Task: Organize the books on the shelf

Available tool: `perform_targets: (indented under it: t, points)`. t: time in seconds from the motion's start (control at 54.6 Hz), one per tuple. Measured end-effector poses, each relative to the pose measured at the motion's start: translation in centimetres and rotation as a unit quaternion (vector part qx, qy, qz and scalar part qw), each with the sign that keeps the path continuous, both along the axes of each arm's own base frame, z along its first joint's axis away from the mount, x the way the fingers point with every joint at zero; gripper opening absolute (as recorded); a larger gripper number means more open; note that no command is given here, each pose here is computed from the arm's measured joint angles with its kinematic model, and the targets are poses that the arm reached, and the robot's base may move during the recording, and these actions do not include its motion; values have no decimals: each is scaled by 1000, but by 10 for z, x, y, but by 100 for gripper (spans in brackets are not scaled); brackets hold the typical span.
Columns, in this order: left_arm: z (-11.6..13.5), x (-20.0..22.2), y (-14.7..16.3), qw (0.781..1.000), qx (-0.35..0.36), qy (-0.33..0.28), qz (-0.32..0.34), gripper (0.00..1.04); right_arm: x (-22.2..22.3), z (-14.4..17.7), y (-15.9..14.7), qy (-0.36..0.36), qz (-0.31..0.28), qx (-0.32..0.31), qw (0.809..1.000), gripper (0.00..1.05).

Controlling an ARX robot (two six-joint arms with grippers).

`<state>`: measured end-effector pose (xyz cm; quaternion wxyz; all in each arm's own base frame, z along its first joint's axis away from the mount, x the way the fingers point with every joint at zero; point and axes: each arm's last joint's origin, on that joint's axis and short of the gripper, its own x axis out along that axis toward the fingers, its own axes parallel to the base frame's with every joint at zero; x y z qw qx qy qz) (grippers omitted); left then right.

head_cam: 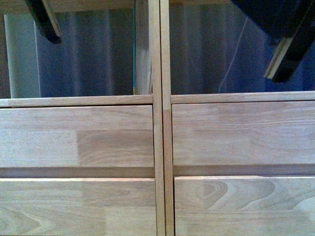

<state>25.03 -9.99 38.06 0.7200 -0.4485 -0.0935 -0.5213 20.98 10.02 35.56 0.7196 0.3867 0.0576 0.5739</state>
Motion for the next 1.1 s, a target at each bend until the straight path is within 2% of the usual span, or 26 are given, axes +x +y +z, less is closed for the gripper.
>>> perform_targets:
  t: [0.128, 0.165, 0.256, 0.33, 0.384, 0.421, 0.476, 0.549, 0.586, 0.622, 0.677, 0.714, 0.769, 0.805, 0.879, 0.897, 0.952, 1.098]
  points:
    - [-1, 4, 9, 1000, 2, 5, 19, 17, 4, -7, -11, 4, -15, -8, 1000, 51]
    - [-2, 6, 15, 999, 6, 11, 34, 17, 6, -11, -19, 5, -31, -13, 999, 60]
    - [-4, 12, 23, 997, 23, 25, 71, 17, 10, -15, -37, 5, -65, -21, 998, 72]
    - [-3, 20, 30, 991, 43, 47, 118, 17, 14, -16, -54, 10, -118, -34, 992, 81]
    - [-3, 34, 38, 974, 82, 67, 200, 17, 18, -17, -80, 1, -200, -67, 978, 94]
    - [-2, 42, 42, 961, 110, 68, 243, 17, 20, -17, -92, -6, -252, -88, 964, 99]
    - [-2, 50, 45, 948, 135, 65, 282, 17, 20, -17, -103, -23, -304, -115, 945, 98]
    - [-1, 61, 48, 928, 171, 56, 326, 17, 17, -16, -119, -74, -368, -168, 912, 98]
    - [1, 66, 48, 918, 189, 47, 346, 17, 15, -14, -126, -101, -394, -190, 894, 98]
    - [4, 73, 48, 903, 213, 32, 373, 17, 11, -12, -133, -140, -425, -217, 868, 98]
    - [7, 80, 47, 889, 237, 17, 392, 17, 7, -10, -138, -176, -448, -242, 843, 98]
    - [11, 87, 46, 871, 262, -4, 415, 17, 3, -9, -141, -201, -461, -262, 824, 98]
    - [15, 94, 44, 855, 283, -16, 434, 17, 1, -8, -142, -216, -466, -273, 813, 98]
    - [20, 102, 44, 836, 306, -29, 455, 17, 0, -7, -142, -229, -469, -283, 805, 98]
    - [26, 115, 42, 812, 342, -48, 470, 17, 0, -8, -142, -238, -470, -293, 798, 98]
    - [30, 122, 41, 796, 357, -61, 484, 17, 1, -9, -142, -240, -470, -295, 796, 98]
    - [34, 137, 39, 776, 382, -71, 497, 17, 0, -9, -142, -244, -471, -299, 794, 98]
    - [39, 170, 37, 748, 413, -87, 512, 17, 0, -9, -142, -245, -472, -301, 791, 98]
